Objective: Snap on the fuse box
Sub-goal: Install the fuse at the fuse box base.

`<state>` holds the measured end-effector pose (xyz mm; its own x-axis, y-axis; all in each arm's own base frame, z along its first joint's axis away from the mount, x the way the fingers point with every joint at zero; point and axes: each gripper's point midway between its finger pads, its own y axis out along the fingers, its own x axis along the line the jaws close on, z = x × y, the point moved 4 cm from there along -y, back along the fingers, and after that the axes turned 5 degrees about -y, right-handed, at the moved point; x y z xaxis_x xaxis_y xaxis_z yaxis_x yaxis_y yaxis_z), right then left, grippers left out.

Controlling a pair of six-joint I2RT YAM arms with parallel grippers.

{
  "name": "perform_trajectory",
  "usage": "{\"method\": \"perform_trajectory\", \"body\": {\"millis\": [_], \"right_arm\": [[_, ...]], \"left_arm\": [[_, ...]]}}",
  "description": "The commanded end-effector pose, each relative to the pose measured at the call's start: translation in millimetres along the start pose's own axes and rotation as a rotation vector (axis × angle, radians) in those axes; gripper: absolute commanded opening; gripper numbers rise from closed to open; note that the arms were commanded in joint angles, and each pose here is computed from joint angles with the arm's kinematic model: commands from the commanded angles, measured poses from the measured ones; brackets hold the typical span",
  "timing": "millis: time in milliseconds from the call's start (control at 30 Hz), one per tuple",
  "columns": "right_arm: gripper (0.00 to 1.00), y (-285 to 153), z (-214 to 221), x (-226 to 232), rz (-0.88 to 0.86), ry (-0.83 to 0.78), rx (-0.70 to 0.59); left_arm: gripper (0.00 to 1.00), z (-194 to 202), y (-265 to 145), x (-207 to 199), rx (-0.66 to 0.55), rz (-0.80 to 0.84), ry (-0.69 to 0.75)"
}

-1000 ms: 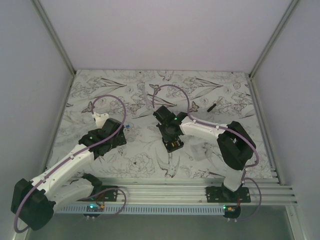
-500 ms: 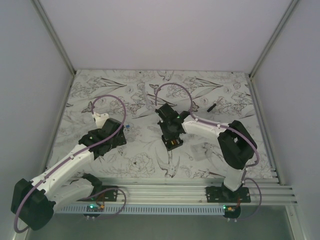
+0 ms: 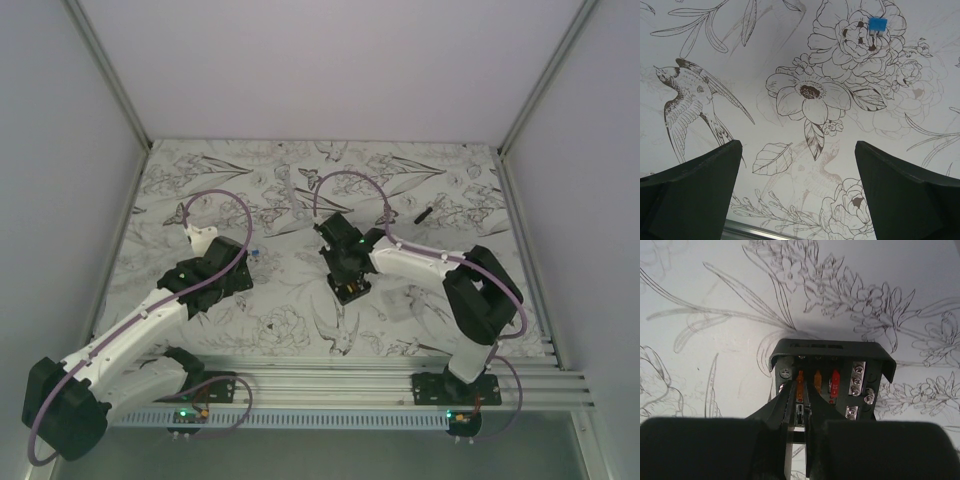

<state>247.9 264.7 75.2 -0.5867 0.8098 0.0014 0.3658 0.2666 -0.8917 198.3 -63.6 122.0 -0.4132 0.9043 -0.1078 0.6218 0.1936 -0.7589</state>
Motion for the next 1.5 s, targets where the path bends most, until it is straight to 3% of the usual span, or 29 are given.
{"method": "perform_trajectory", "body": {"millis": [0,500,900,1267,1467], "right_arm": [[0.15,-7.3,18.4,0.0,0.043,-0.057,0.093],[0.3,-30.2,-16.0,7.4,0.082,-0.095,-0.039],[0.23,-22.3,-9.0,9.0,0.073,-0.109,-0.003],[0.25,-15.3,-5.5,13.5,0.066,-0.128,0.013],[0.22,-9.7,-3.7,11.2,0.086,-0.129,0.025]], "left_arm": [[1.0,-1.2,-5.7,3.3,0.008,0.001,-0.005],[1.0,-1.4,-7.2,4.1,0.005,0.006,-0.008],[1.0,-1.7,-7.4,4.3,0.004,0.005,-0.005],[1.0,-1.8,-7.9,4.3,0.003,0.007,-0.007],[1.0,-1.7,-7.8,5.1,0.003,0.004,-0.006]]}}
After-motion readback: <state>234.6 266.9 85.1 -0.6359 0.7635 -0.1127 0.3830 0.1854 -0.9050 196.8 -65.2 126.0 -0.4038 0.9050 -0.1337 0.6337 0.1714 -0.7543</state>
